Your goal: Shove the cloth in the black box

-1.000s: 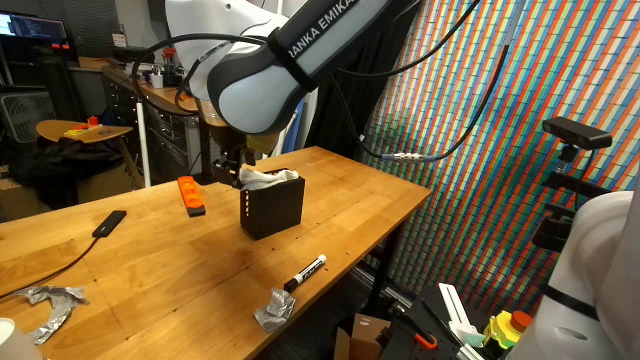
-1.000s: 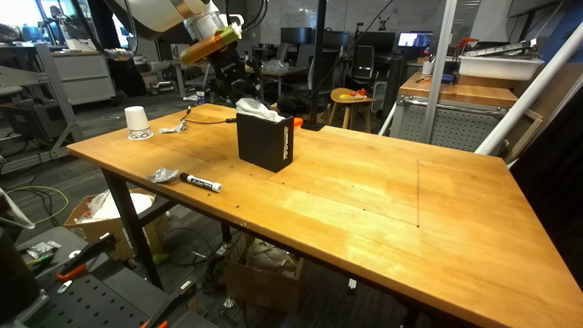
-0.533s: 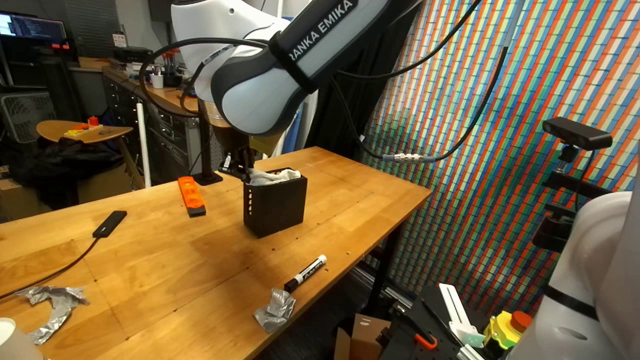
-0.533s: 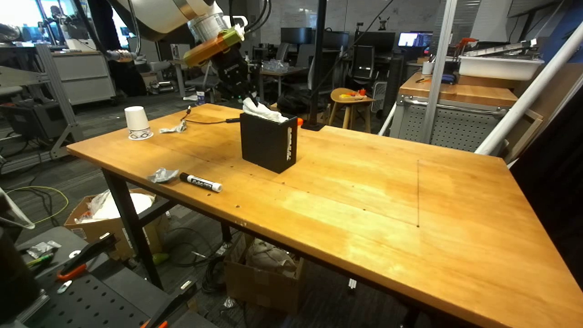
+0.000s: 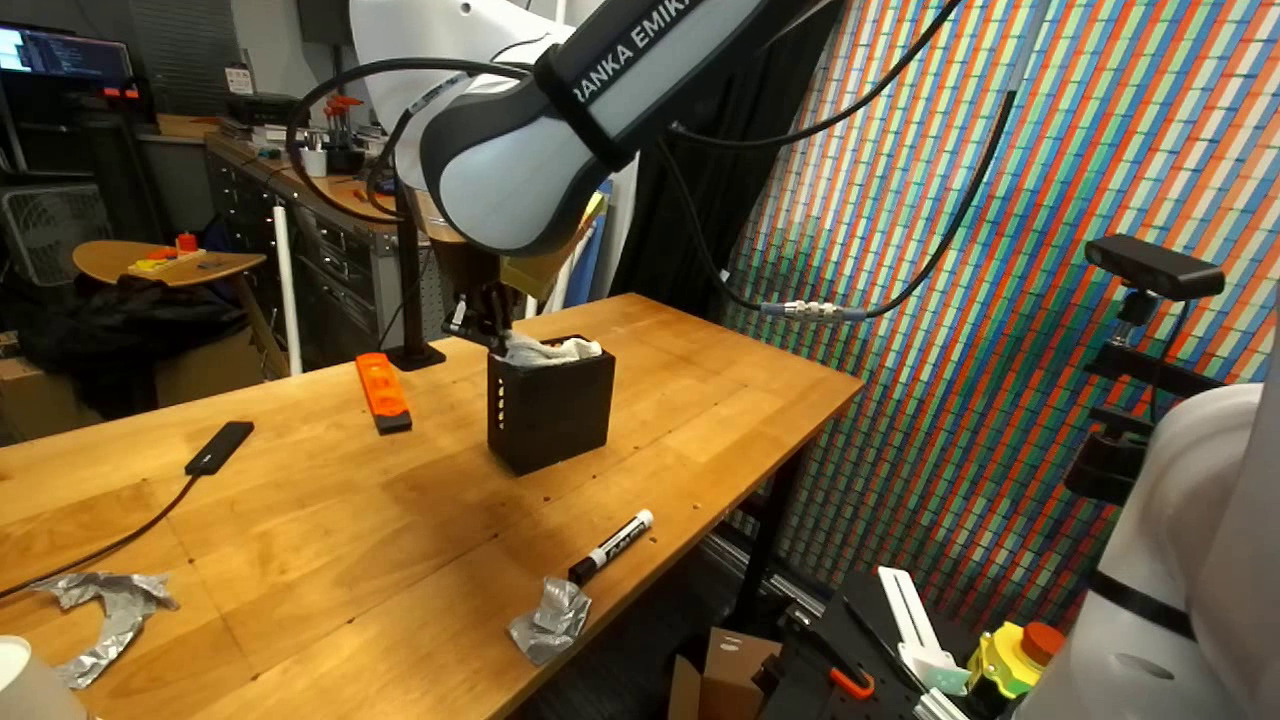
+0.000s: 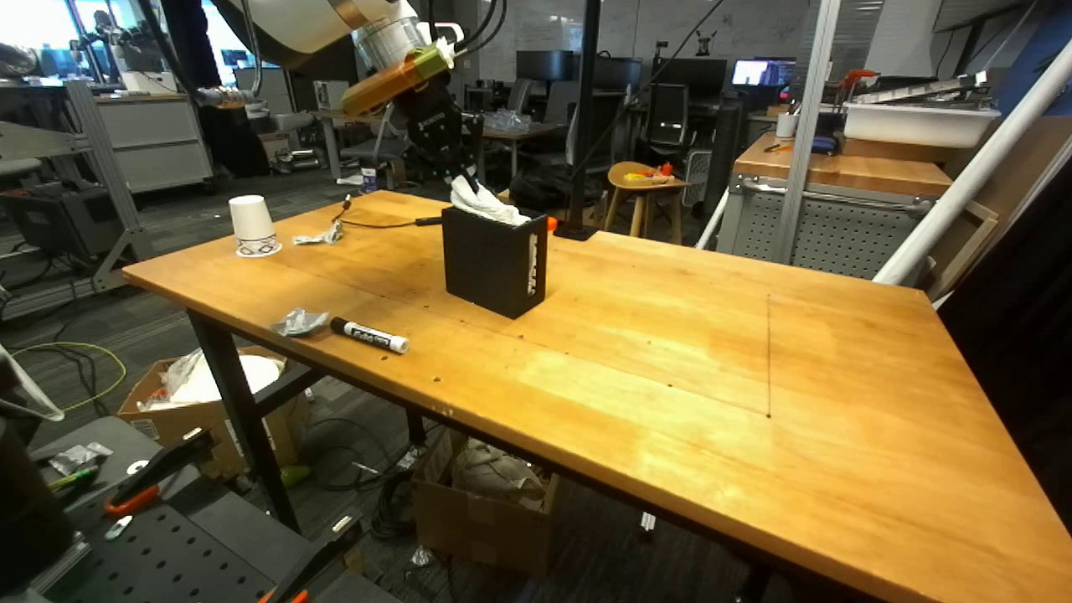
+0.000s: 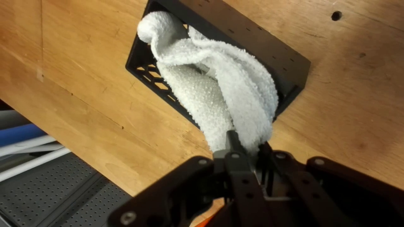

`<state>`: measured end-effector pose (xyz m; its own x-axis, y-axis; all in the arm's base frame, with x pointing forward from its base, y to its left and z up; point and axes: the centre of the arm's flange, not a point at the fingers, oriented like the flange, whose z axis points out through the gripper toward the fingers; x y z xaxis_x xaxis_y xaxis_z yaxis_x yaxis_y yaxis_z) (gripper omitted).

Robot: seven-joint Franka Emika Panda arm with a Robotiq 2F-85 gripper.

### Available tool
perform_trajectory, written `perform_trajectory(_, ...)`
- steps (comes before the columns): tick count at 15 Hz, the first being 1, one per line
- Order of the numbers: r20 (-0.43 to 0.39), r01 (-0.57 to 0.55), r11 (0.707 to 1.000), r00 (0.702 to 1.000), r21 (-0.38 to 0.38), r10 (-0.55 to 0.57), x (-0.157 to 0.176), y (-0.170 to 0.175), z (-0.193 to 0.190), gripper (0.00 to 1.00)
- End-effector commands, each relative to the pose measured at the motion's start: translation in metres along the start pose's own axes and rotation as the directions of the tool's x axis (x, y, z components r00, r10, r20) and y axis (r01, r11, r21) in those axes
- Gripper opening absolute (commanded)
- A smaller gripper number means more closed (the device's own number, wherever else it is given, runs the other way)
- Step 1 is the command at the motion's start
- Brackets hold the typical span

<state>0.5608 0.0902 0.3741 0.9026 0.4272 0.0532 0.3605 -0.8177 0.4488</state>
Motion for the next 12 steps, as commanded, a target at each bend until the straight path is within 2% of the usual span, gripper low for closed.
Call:
perform_trajectory(1, 0.028, -0.057, 0.998, 0.998, 0.008, 0.057, 0.001, 0.025, -0.005, 0.04)
perform_trajectory(6, 0.108, -0.145, 0.989, 0.984, 0.025, 0.141, -0.005, 0.051, 0.006, 0.04)
perform_trajectory(12, 0.21, -0.19, 0.979, 0.963, 0.075, 0.171, 0.001, 0.05, 0.034, 0.04)
